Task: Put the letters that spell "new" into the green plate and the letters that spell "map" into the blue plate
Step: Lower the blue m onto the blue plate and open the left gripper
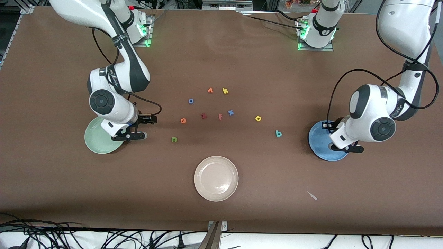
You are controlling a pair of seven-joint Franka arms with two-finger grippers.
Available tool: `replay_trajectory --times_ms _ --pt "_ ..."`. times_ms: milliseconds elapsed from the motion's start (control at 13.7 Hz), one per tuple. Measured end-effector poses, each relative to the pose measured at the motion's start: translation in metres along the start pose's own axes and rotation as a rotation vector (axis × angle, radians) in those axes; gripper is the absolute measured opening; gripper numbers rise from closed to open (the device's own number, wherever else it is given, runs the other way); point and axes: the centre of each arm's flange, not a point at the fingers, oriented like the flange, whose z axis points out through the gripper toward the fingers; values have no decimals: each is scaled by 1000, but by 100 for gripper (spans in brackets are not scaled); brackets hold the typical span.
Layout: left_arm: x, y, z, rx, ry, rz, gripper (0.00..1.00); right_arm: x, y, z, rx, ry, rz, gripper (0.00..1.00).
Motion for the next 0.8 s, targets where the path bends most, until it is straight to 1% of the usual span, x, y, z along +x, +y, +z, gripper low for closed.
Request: replay_trajectory --times_ms 146,218,509,582,728,800 --pt "-4 -2 15 -3 -18 5 26 1 -8 -5 31 4 34 100" --pt "-6 0 24 -3 -17 9 26 0 -14 -8 35 8 51 100" --pt "7 -4 72 -23 44 1 26 -4 -41 -8 33 12 99 100" --pt "10 -6 75 -26 52 -2 29 -5 -45 -6 31 10 107 100" --pt "14 -4 65 -27 68 3 50 -4 -49 -5 31 11 119 100" --pt "13 2 54 -27 73 13 57 -4 -49 -5 32 13 122 100"
